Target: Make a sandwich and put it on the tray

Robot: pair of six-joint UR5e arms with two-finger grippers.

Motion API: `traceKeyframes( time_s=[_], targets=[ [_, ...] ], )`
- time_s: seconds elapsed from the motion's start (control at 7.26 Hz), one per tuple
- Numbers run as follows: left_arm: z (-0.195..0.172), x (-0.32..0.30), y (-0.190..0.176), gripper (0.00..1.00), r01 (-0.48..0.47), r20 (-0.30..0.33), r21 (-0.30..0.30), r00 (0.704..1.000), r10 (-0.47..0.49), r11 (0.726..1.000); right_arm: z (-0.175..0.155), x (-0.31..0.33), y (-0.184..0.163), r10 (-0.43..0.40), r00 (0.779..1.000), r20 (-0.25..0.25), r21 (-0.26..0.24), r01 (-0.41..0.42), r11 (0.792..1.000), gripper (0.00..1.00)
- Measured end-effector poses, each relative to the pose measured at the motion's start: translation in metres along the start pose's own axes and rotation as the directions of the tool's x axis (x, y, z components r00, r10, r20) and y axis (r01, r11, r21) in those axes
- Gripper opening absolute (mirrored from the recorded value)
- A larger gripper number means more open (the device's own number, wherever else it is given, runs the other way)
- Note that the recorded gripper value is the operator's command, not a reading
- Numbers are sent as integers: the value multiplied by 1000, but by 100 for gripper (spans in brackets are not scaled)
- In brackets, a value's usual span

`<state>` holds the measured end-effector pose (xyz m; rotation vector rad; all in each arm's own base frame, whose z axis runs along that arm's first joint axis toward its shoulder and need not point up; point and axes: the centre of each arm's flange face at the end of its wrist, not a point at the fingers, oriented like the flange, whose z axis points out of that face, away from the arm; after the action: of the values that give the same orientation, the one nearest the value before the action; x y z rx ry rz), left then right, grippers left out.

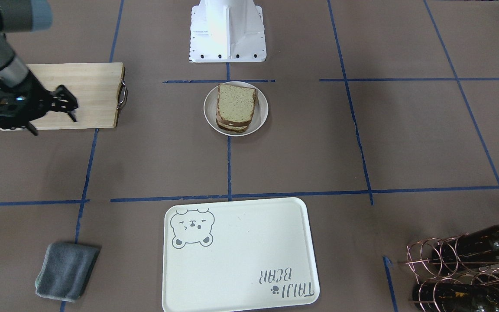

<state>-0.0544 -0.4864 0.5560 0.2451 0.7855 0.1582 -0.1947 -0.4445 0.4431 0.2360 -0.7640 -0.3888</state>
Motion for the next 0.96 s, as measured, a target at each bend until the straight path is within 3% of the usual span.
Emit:
traceKeyframes(
  time_s=[0.28,0.41,0.69,0.83,0.96],
  targets=[
    [-10,14,-16,100,-49,-46,50,998,51,998,-29,121,74,-70,997,-19,-22,69,997,100],
    [-12,21,-18,100,-72,-95,74,992,79,995,-38,168,112,-44,999,-24,-26,43,999,100],
    [-6,56,-25,100,-187,-174,137,962,210,973,-48,226,167,104,995,-5,-34,-105,994,100],
    [10,90,-28,100,-199,-251,122,942,224,972,-50,236,177,147,989,-2,-37,-147,988,100],
    [22,130,-29,100,-148,-322,92,931,170,985,-51,239,179,165,986,-2,-38,-164,986,100]
  ],
)
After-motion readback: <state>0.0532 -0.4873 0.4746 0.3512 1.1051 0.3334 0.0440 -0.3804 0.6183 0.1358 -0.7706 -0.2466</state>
